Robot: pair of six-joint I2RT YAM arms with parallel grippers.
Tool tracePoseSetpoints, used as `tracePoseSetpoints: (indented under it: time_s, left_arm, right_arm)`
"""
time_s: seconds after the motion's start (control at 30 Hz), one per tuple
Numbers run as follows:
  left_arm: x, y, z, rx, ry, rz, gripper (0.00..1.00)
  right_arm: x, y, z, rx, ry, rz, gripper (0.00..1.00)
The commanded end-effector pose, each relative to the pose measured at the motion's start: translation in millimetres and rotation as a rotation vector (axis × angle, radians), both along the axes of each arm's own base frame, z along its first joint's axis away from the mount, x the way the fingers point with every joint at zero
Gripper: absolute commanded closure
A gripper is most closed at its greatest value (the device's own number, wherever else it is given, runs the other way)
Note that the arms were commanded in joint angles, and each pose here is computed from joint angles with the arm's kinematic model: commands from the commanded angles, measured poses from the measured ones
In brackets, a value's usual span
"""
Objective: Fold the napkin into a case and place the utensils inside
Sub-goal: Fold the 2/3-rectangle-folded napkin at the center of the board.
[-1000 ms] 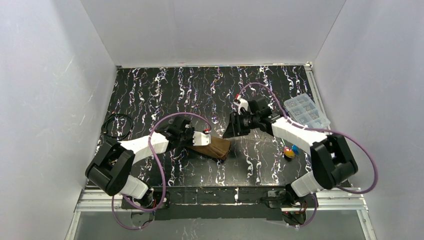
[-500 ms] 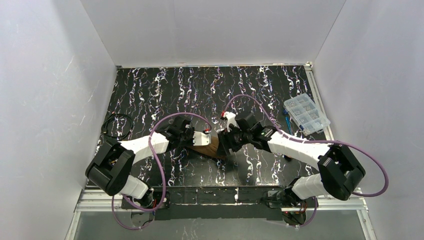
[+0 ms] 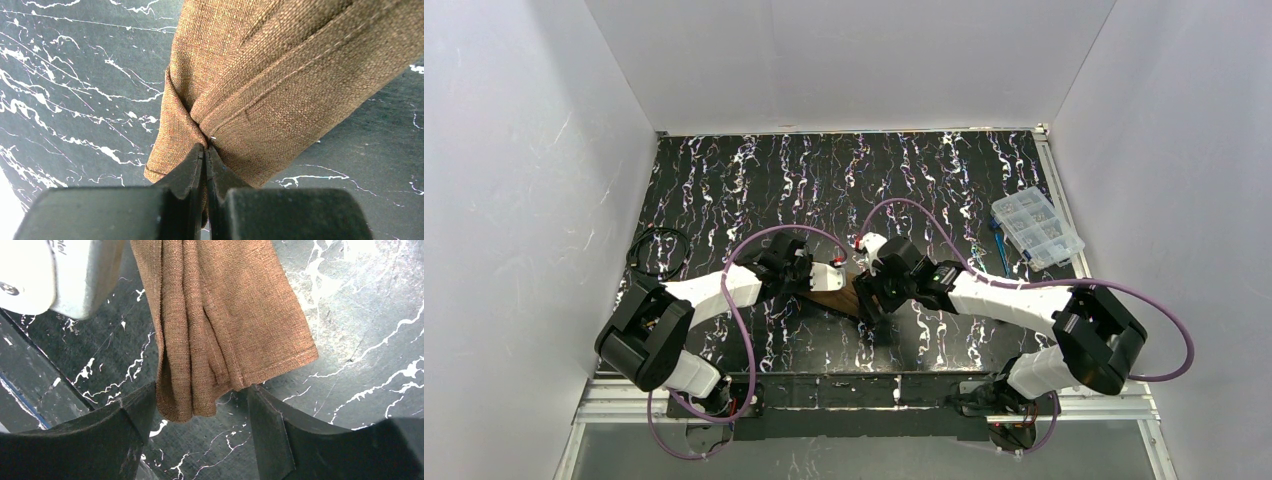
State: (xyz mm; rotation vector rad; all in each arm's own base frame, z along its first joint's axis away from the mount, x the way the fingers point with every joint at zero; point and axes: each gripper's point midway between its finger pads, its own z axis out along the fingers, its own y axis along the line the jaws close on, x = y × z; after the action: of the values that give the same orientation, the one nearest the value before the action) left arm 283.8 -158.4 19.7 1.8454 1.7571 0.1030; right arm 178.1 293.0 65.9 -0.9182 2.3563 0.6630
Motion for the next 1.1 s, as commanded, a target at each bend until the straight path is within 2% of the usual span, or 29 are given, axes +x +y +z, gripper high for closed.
tracePoseSetpoints:
  time_s: [0.0,0.13,0.23,0.33,0.47,0.6,0.7,0.83,1.07]
  left_arm:
    - [-43,31,-39,0.125,0.195,0.023,1.0]
    - [-43,32,-39,0.125,0.194,0.024,1.0]
    - [-43,32,-39,0.127,0.194,0.025,1.0]
    - [-42,31,-39,0.127,0.187,0.023,1.0]
    - [-41,32,-38,0.133,0.182,0.023,1.0]
    - [-39,33,-37,0.141,0.173,0.017,1.0]
    - [-39,34,-37,0.145,0.166,0.013,1.0]
    - [-38,34,-36,0.15,0.158,0.002,1.0]
    - [-35,30,-34,0.153,0.139,-0.024,1.0]
  right_arm:
    - [7,10,9,0.022,-0.027,0.013,0.27]
    - [6,24,12,0.072,-0.009,0.03,0.32]
    - [3,28,16,0.102,0.0,0.04,0.39]
    - [0,29,22,0.132,0.002,0.045,0.51]
    - [-3,35,32,0.174,0.001,0.072,0.75]
    - [2,32,24,0.143,0.041,0.06,0.89]
    - [13,22,14,0.124,0.105,0.002,0.93]
    - [31,8,4,0.171,0.222,-0.067,0.94]
    - [38,11,-4,0.249,0.385,-0.046,0.95]
